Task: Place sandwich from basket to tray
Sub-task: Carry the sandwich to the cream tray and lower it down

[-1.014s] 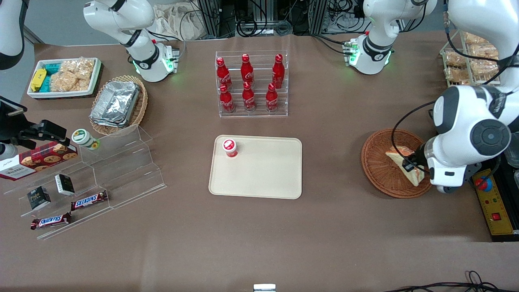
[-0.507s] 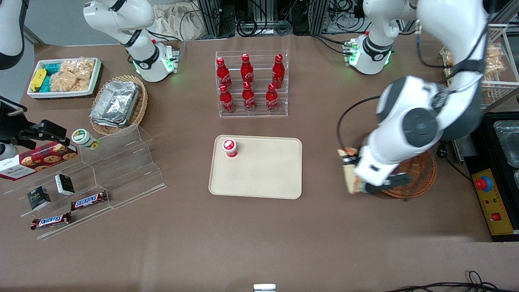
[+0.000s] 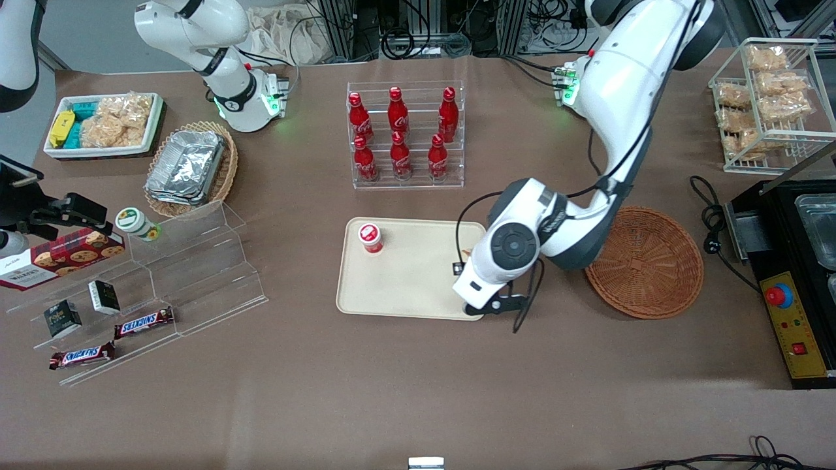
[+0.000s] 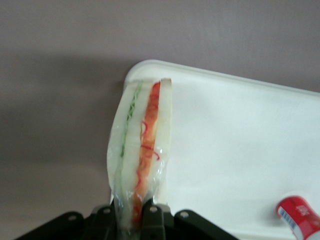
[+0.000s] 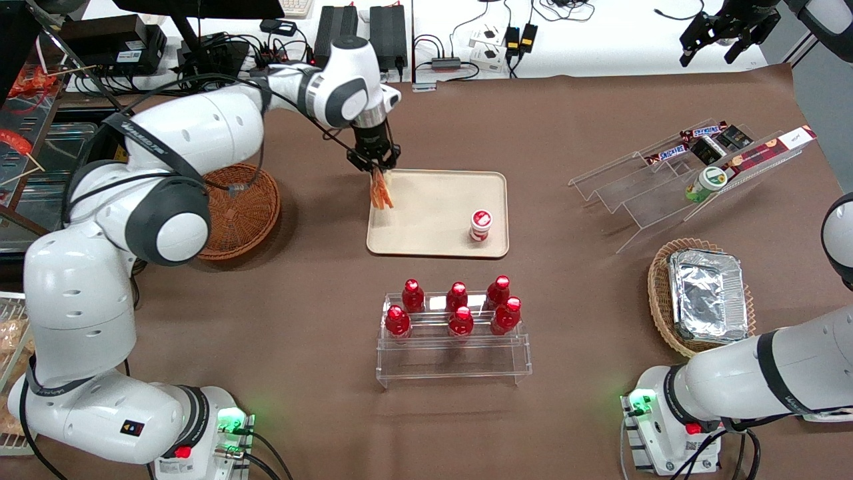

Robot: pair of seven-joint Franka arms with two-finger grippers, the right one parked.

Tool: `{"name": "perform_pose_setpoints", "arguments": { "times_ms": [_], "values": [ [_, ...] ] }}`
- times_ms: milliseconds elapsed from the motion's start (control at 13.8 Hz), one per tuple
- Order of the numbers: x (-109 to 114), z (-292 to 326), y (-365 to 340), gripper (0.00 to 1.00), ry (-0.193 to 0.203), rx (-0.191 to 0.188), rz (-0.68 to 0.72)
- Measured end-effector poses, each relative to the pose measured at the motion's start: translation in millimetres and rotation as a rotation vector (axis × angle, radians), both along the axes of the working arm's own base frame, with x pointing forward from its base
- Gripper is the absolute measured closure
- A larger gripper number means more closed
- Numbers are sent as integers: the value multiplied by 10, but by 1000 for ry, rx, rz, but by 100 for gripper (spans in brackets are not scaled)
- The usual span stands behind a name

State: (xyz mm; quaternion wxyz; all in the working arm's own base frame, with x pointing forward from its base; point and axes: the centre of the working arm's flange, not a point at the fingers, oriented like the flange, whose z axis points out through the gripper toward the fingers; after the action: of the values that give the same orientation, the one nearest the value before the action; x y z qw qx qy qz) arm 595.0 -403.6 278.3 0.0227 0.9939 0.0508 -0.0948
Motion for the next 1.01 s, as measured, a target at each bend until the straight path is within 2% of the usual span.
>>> {"name": "perform_pose_setpoints", "arguments": {
  "times_ms": [217,290,580,797,870,1014],
  "values": [
    [-131,-204,-167,82,19,19,-30],
    [-141,-216,-182,77,19,22,-29],
    [-45,-81,-156,38,-8,16,-11],
    [158,374,65,7,-57,8,29],
    [232,628,272,0,-54,26,51],
    [316,1196,764,0,-52,61,93]
  ]
}}
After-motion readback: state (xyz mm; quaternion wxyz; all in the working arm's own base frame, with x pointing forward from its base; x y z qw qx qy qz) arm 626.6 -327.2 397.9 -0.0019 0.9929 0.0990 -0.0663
